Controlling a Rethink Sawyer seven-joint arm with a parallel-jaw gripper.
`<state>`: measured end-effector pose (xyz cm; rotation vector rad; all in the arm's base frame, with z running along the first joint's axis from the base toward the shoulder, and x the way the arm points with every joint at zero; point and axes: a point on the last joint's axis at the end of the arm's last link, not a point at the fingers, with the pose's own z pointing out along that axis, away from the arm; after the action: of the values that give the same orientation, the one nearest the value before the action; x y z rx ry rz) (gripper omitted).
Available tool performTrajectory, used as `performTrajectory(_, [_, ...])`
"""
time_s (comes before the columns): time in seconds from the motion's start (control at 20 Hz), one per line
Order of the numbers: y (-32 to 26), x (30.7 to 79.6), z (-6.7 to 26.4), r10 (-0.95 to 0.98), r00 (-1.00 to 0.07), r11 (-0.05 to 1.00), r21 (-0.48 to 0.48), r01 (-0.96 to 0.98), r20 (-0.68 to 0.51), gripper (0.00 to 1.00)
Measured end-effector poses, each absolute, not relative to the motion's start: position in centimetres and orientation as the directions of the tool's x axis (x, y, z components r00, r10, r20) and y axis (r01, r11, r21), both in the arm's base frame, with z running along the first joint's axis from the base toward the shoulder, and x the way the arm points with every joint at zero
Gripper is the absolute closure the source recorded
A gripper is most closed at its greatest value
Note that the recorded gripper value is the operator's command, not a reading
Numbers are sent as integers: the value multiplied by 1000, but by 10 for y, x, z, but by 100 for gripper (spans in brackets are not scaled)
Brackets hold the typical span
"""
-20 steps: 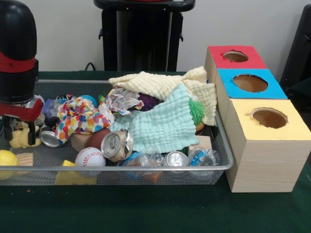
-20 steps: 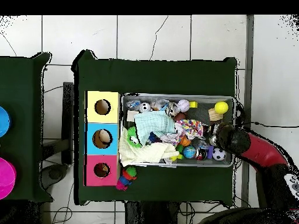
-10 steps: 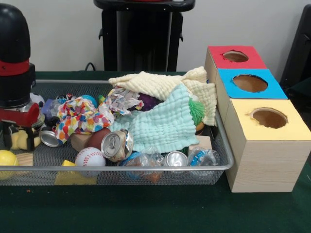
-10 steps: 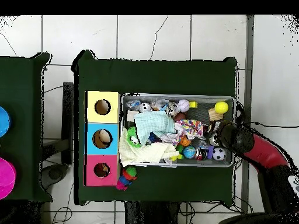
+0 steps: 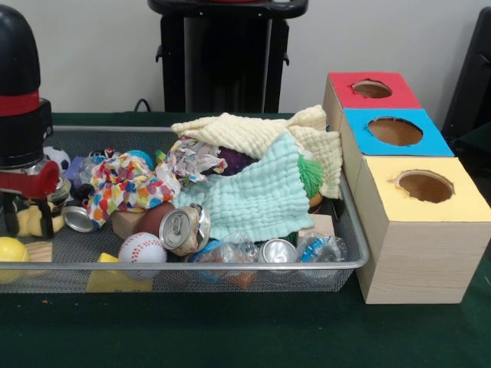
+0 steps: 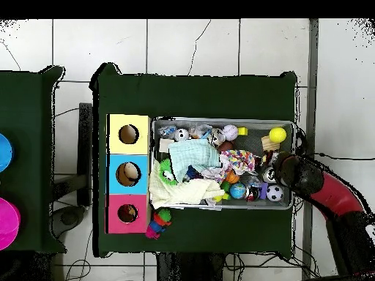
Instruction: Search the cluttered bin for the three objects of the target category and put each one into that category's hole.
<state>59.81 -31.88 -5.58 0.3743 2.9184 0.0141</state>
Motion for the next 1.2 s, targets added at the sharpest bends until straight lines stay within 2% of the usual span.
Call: performTrajectory(1.2, [-275, 594, -49, 191, -968, 982, 40, 187, -160, 0])
